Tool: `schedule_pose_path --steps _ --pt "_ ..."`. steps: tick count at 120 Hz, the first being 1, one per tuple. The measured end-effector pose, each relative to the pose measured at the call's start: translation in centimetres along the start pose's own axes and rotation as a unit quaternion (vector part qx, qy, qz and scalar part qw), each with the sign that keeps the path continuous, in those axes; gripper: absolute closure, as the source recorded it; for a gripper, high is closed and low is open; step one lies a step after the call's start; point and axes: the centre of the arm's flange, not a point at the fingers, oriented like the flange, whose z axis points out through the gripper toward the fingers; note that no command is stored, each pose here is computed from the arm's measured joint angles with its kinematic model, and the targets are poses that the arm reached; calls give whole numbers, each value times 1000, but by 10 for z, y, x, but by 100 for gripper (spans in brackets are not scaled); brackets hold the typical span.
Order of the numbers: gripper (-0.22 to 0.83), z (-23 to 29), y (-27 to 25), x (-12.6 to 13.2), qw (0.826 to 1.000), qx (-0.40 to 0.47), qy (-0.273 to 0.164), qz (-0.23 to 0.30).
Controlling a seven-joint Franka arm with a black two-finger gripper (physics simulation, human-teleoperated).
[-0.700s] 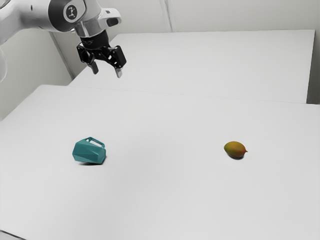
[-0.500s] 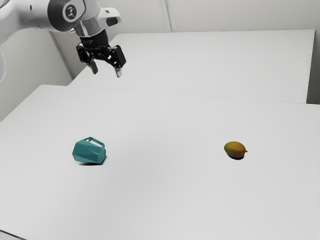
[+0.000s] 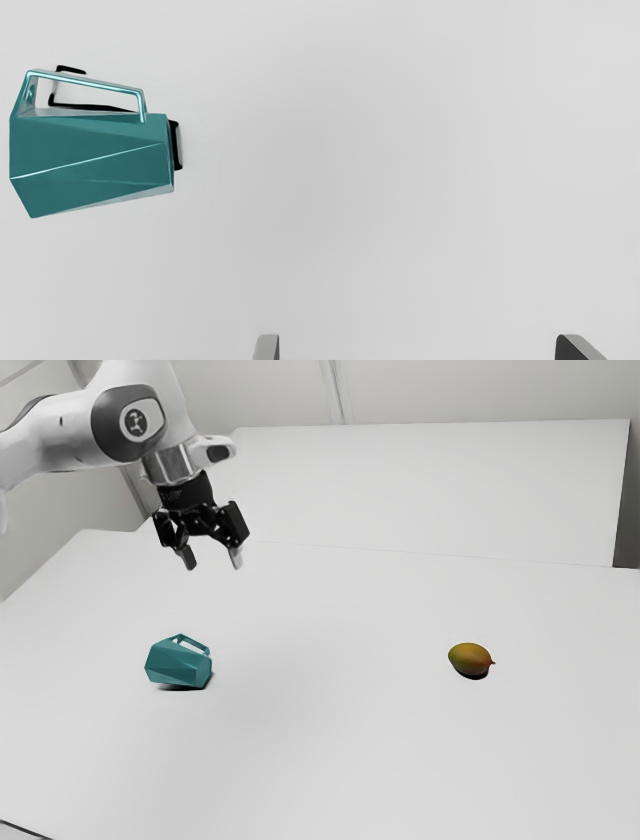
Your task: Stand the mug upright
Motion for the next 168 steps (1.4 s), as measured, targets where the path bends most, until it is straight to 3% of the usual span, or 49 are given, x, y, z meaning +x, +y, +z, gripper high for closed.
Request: schedule_pose_path --steps 17,42,88,111,168 --pt "0 29 -27 -7 999 -51 -8 2" --pt "0 58 -134 -14 987 -155 25 -21" --pt "0 129 -214 -12 962 -261 60 57" --pt "0 152 -287 -20 950 -291 97 53" --pt "0 206 -354 9 923 -346 129 108"
